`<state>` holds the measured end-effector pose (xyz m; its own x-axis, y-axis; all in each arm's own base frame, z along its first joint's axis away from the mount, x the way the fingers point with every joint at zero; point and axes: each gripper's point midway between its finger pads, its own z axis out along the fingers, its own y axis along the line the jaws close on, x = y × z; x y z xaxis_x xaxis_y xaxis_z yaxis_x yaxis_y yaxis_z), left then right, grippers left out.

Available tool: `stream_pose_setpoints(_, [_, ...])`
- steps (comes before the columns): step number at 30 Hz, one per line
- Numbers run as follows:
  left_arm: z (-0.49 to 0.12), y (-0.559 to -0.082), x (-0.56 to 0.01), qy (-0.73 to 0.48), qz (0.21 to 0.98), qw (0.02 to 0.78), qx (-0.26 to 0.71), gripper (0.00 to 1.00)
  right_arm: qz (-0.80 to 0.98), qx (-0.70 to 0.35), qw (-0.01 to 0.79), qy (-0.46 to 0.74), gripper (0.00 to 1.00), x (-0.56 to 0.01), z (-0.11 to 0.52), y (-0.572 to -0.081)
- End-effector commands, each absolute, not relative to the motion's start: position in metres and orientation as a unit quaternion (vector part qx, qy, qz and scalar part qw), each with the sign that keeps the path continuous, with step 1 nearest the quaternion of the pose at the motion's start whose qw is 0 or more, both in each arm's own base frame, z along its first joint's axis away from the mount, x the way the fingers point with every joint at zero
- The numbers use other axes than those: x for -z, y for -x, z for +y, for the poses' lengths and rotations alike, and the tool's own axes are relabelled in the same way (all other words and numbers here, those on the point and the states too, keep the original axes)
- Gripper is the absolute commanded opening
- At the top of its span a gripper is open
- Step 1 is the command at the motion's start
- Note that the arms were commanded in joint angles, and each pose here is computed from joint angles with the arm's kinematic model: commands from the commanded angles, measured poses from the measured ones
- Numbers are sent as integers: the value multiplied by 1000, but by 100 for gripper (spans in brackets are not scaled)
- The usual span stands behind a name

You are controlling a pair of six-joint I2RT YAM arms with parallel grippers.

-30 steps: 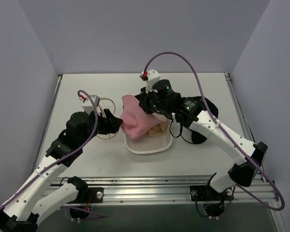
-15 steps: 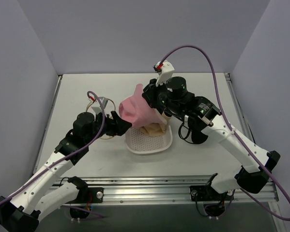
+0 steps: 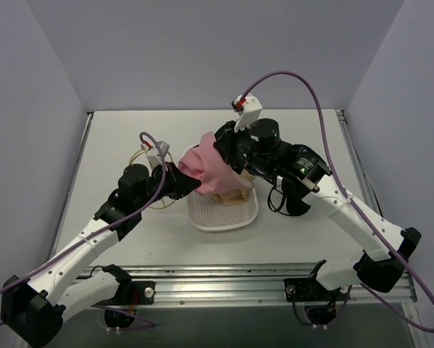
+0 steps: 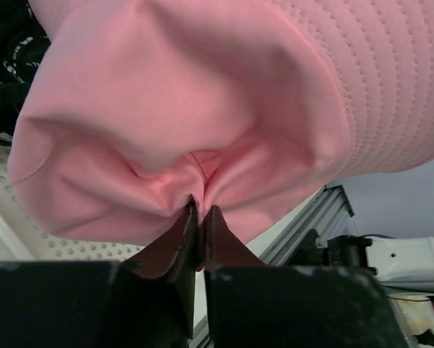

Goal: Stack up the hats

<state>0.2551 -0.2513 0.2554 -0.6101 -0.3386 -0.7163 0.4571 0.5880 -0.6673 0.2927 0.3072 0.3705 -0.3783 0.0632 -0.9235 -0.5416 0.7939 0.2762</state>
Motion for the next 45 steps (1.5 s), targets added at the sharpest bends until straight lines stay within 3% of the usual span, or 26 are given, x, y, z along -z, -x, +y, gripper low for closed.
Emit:
stream_pose_setpoints(1, [-252,-256,-278,-42,753,465,463,5,751,-299,573,134,0,-400,302,-292])
stream_pose_setpoints(9, [-173,-265,-310,24,798,534,277,2,743,-306,577,144,0,-405,309,-293])
stream_pose_setpoints(16, [-143,-255,-383,27,781,577,236,2,742,-316,573,143,0,-407,326,-303])
stream_pose_setpoints(28, [-86,-250,-406,66,791,599,108,2,710,-375,572,167,0,-417,364,-309])
stream_pose_setpoints(39, [-65,-230,-444,66,764,634,101,2,668,-428,578,192,0,-440,385,-301])
stream_pose_setpoints(45, [-38,-231,-440,96,765,636,33,2,639,-451,589,202,0,-444,393,-298])
